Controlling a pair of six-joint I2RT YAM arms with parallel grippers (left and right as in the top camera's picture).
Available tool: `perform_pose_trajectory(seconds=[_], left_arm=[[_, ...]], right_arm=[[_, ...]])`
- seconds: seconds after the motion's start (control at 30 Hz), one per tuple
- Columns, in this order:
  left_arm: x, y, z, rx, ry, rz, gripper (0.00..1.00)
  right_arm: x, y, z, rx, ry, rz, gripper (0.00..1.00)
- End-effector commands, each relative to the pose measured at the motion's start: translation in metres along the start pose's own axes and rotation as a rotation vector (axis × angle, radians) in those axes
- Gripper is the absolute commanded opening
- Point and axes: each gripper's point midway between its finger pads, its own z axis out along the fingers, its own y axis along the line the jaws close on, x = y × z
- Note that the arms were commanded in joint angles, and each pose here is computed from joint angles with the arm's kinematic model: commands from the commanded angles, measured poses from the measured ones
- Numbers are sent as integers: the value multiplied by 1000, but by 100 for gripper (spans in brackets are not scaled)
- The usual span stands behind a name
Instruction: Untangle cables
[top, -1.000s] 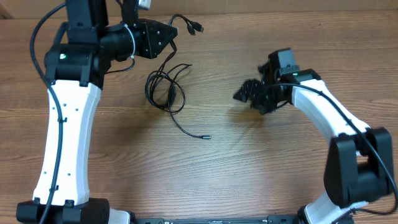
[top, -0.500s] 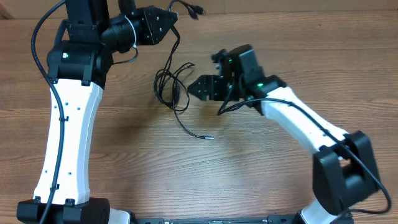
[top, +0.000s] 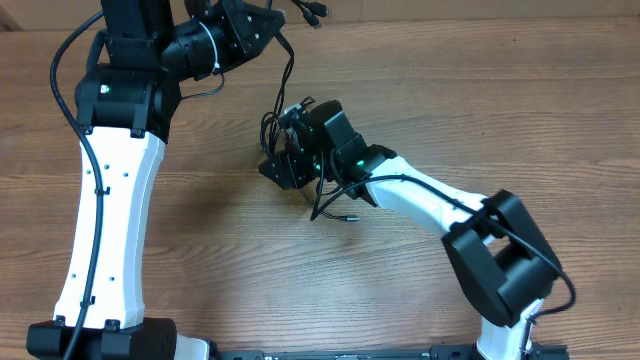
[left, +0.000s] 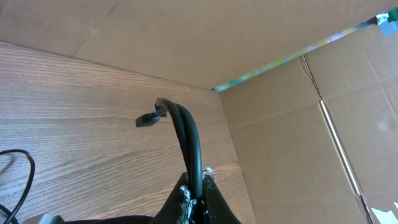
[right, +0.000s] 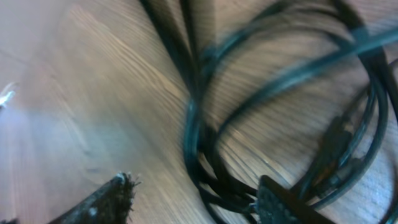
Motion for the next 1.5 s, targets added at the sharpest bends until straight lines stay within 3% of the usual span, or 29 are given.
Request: perform_pose_trajectory(seconds=[0.0,0.13,0.2,0.33,0.43,0.5,0.57,0.63,0.83,0.93,1.13,1.33,1.4,1.47], left_arm=[[-8,-2,-6,-15,-36,-8,4],[-8,12,-6,-82,-53,-2,5],[-9,34,-9,-198,-78,-2,8],[-13,82,-26,-469,-136,33,15],[-17,112,-36,-633,-154,81,19],[-11,134,-33,-713,-98,132,31],[1,152,-24,-740,-8,160,62],[20,165,-14,-731,95,159,68],[77,160,22,-505,385,196,60],[130,160,54,-401,583,263,60],[169,169,126,-325,639,370,63],[187,186,141,-327,690,344,59],[191,187,143,-314,701,333,57],[196,190,146,-312,715,326,57]], right_arm=[[5,-22,12,75,0,-3,55],[5,-22,13,70,-2,1,27],[3,-17,5,64,1,68,17],[-9,5,-33,-8,17,139,6],[-11,17,-68,-42,45,223,4],[-4,18,-94,-46,91,299,4],[6,6,-107,-11,131,371,4],[15,-7,-111,19,160,418,4],[12,-33,-124,55,141,517,4],[7,-44,-132,40,123,568,4],[9,-43,-136,16,136,592,4],[14,-47,-139,22,152,607,4],[10,-42,-144,-28,148,599,4],[-9,-20,-163,-200,123,529,4]])
